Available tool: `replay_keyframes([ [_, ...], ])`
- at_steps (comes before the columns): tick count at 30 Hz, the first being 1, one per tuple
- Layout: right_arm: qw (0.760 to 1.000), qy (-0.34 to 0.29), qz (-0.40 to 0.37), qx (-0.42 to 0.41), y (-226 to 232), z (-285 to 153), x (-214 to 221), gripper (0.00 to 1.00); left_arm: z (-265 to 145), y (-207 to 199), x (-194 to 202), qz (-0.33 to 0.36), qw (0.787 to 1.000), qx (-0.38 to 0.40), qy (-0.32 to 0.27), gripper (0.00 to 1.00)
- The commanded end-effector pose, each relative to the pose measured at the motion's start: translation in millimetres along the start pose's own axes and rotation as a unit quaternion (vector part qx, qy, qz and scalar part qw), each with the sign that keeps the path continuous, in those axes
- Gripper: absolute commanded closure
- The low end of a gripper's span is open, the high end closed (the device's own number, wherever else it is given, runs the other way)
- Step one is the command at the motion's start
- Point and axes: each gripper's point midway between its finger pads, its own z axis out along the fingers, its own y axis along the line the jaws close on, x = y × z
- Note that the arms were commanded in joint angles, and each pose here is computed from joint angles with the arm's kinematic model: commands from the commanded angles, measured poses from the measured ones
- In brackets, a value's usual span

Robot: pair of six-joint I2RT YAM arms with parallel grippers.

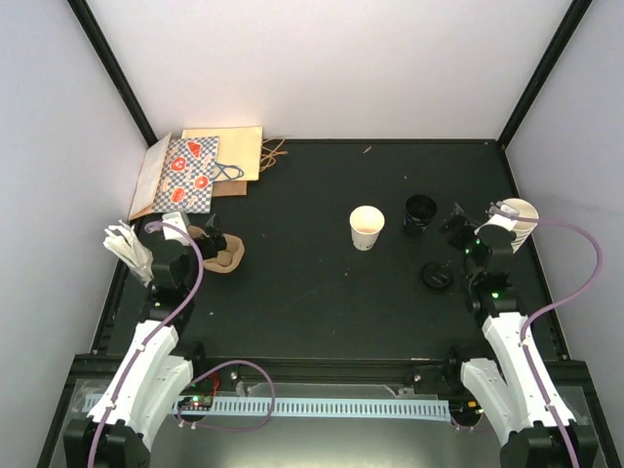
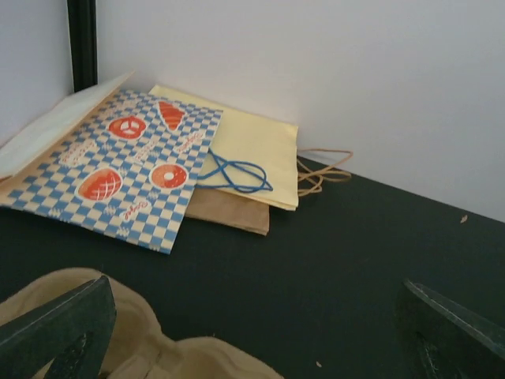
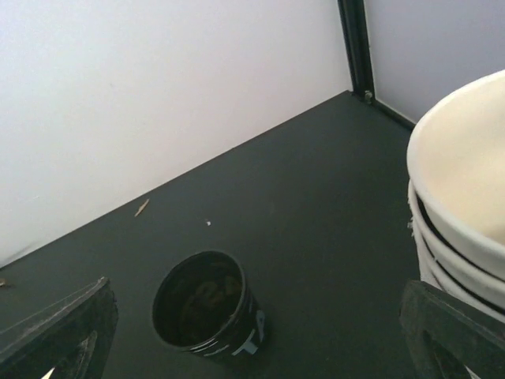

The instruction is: Pack the takeout coffee

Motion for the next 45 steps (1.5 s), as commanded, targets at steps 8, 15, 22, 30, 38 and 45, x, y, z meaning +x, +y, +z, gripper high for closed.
replay_keyframes([
  [8, 0.993, 0.094, 0.070, -0.027, -2, -8, 57, 0.00, -7, 1, 15, -0.111, 0.986, -0.045, 0.113, 0.01],
  [15, 0.988, 0.133, 0.068, -0.050, 0, -11, 85, 0.00, -3, -23, -18, -0.055, 0.992, -0.002, 0.117, 0.01],
  [22, 0.990, 0.117, 0.057, -0.062, -6, -15, 94, 0.00, 42, -27, -42, 0.035, 0.974, -0.058, 0.216, 0.01],
  [30, 0.989, 0.100, 0.056, -0.089, -5, -21, 102, 0.00, 121, -31, -8, 0.068, 0.939, -0.081, 0.328, 0.03],
  [38, 0.989, 0.086, 0.062, -0.100, -4, -25, 100, 0.00, 183, -6, 27, 0.164, 0.887, -0.144, 0.406, 0.05],
  [45, 0.989, 0.083, 0.064, -0.106, -2, -26, 100, 0.00, 214, -4, 48, 0.194, 0.872, -0.129, 0.430, 0.05],
])
